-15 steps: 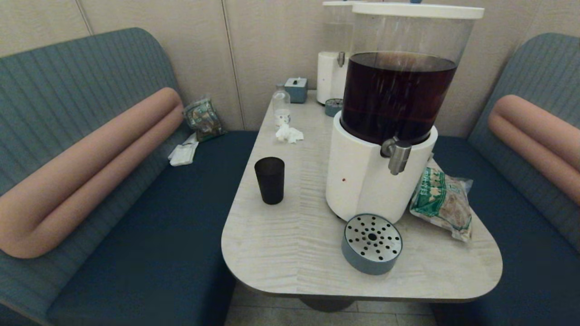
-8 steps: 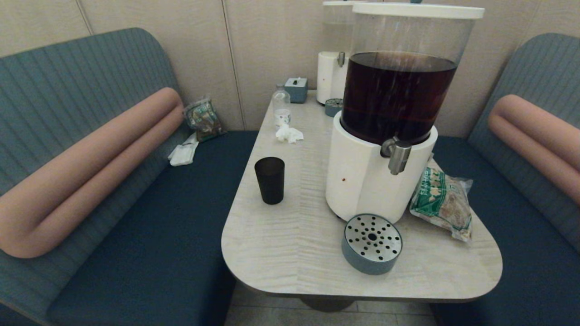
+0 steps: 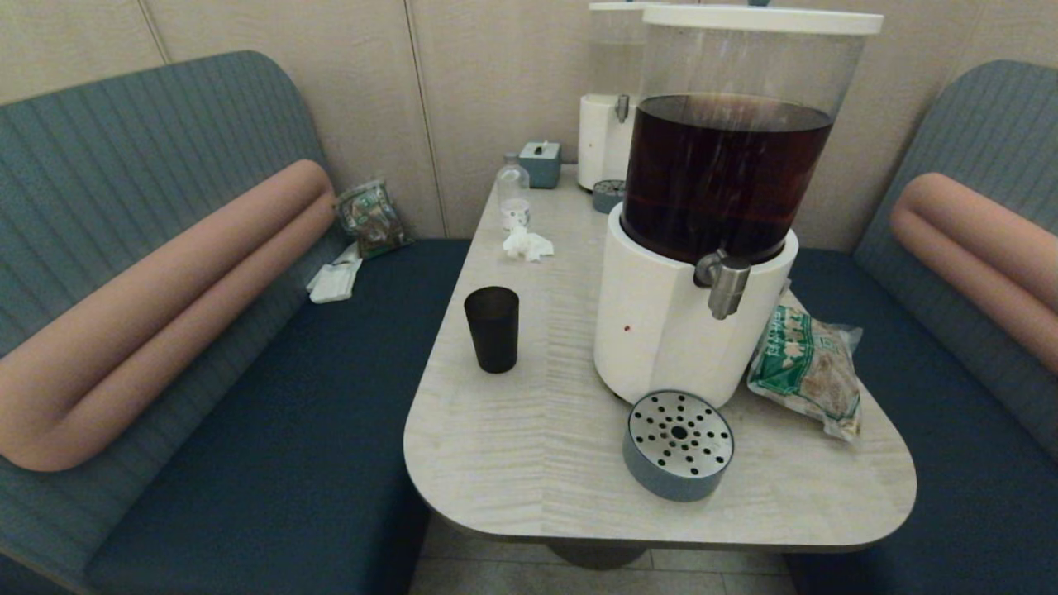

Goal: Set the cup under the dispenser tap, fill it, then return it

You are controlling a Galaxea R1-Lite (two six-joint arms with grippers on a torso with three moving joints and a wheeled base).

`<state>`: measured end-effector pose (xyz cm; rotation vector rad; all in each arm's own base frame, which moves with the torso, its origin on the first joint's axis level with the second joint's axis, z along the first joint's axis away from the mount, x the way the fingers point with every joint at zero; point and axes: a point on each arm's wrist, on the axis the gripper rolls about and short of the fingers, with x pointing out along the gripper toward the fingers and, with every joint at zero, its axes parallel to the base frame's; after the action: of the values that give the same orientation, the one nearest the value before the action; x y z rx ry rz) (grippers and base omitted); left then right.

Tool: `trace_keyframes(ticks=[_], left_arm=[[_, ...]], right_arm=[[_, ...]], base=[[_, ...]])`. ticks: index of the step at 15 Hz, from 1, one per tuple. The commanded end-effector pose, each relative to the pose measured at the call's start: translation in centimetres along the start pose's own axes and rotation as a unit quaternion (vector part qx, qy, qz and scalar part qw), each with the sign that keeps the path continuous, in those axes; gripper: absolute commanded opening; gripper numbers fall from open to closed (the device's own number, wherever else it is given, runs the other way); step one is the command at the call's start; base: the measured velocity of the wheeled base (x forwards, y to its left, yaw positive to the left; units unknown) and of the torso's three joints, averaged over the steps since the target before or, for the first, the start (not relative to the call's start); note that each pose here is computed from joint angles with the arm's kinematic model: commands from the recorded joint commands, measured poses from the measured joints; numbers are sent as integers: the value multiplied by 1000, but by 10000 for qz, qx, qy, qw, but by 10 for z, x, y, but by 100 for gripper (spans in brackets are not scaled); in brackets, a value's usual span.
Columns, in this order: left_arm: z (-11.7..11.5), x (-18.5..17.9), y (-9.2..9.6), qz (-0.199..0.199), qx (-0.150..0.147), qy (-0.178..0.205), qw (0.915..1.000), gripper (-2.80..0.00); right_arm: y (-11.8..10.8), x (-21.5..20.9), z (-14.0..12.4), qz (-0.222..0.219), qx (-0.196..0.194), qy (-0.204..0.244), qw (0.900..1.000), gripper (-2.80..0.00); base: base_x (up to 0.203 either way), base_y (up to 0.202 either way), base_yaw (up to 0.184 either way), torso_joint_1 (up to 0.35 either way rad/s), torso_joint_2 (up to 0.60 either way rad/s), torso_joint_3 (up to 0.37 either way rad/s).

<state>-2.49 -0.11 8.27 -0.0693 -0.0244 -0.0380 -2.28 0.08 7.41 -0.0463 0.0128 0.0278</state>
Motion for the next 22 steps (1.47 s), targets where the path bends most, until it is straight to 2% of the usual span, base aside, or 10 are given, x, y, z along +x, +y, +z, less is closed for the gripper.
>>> trace_keyframes(ticks=[1,2,22], left_arm=[[-4,1,1,250,-33,45,9997,-280],[-5,2,2,370,-34,51,9993,-280],[-5,2,2,310,-46,44,9995,-280]], right_arm=[[0,0,0,7,-4,9,10000,-280],[0,0,0,9,-4,9,10000,-280],[0,0,0,-6,-58,10,10000,-280]], base=[[0,0,0,0,0,0],[0,0,0,0,0,0],[0,0,0,0,0,0]])
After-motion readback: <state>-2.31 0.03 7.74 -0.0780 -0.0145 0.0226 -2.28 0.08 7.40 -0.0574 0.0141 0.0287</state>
